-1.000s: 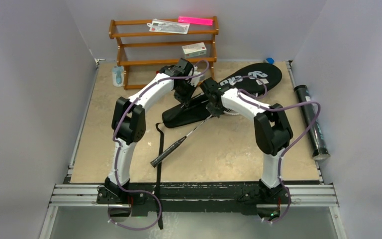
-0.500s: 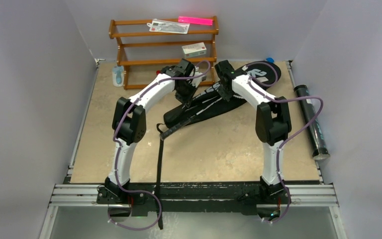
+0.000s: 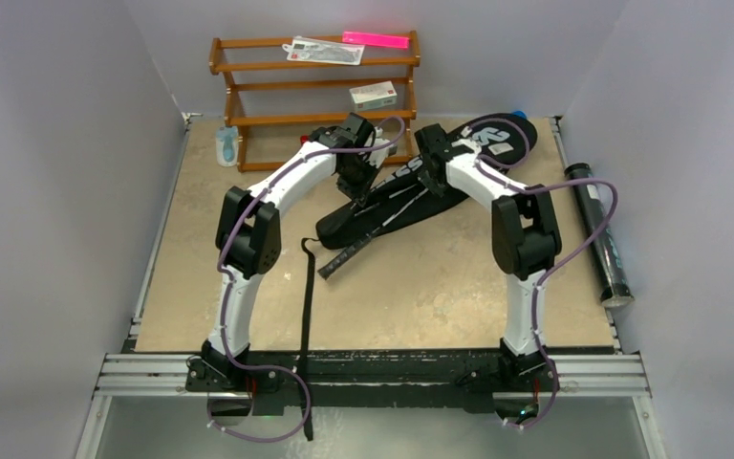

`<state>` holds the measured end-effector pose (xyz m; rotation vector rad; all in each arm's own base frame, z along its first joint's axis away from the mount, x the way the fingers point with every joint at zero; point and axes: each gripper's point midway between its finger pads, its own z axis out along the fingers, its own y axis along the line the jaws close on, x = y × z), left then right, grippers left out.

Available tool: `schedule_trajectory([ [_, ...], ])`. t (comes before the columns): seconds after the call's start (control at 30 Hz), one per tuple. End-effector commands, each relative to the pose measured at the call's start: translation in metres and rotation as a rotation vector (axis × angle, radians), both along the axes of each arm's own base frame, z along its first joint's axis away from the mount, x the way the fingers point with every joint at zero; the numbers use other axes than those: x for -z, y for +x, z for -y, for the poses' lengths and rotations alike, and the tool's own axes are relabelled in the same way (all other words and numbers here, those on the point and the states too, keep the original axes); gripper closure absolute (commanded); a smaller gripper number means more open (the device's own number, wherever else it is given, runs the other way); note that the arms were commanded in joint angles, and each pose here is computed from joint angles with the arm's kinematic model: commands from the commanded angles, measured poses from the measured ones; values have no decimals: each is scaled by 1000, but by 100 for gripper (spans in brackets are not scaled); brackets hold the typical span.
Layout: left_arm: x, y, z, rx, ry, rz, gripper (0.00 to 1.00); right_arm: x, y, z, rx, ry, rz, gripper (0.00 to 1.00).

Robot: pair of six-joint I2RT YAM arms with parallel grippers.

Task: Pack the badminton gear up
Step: Place the racket in the racket bag.

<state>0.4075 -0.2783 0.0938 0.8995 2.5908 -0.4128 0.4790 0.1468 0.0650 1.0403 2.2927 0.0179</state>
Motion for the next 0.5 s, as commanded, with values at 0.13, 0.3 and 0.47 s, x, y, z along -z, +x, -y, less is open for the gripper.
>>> schedule_trajectory([
  [0.13, -40, 0, 3, 11, -56, 67, 100, -61, 1, -15, -83, 139, 225, 37],
  [0.3, -42, 0, 3, 11, -58, 69, 100, -62, -18, -23, -122, 183, 191, 39],
  [0.47, -44, 0, 3, 11, -62, 72, 100, -64, -57, -42, -178, 225, 197, 44],
])
